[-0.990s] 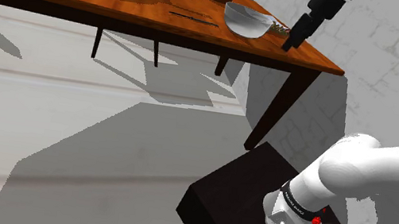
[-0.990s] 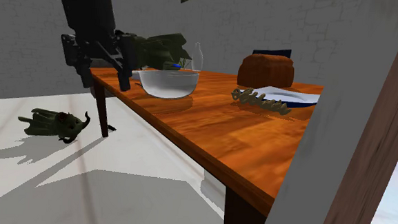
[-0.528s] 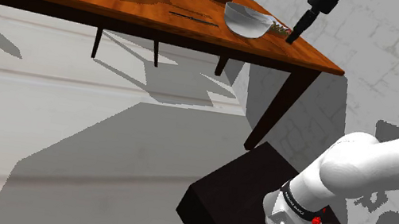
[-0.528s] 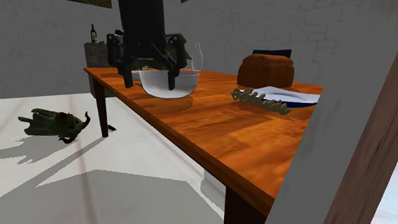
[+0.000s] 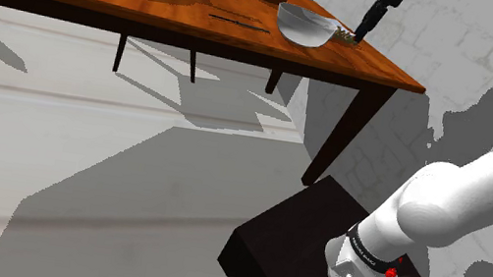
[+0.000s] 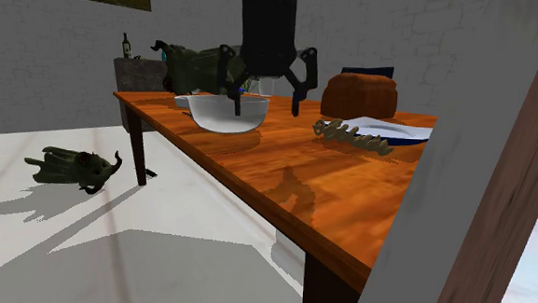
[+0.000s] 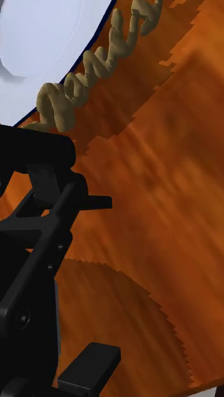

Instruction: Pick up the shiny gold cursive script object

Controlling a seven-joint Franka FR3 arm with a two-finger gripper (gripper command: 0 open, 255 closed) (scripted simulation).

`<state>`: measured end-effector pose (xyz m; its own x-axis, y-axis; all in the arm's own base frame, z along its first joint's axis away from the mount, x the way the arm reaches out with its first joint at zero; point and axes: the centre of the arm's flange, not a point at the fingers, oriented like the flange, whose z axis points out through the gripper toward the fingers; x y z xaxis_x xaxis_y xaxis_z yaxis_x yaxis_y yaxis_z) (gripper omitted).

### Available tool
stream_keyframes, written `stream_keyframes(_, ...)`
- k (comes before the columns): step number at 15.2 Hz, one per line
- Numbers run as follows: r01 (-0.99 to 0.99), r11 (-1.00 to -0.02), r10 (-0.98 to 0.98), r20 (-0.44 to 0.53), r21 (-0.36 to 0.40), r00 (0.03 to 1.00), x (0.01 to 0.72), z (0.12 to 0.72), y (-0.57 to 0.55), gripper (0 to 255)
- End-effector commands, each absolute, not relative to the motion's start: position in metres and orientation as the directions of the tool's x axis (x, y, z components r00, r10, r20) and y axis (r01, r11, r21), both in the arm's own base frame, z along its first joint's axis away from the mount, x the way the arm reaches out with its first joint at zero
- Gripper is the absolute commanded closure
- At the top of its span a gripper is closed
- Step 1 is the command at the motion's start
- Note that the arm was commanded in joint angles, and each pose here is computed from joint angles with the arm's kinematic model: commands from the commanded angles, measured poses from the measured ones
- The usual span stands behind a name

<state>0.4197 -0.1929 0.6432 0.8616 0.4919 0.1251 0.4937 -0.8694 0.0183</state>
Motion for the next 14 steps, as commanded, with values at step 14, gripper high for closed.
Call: stream_keyframes(14,0.715,-0.698,0.713,0.123,0.031,0.691,0.542,0.637,-0.289,0)
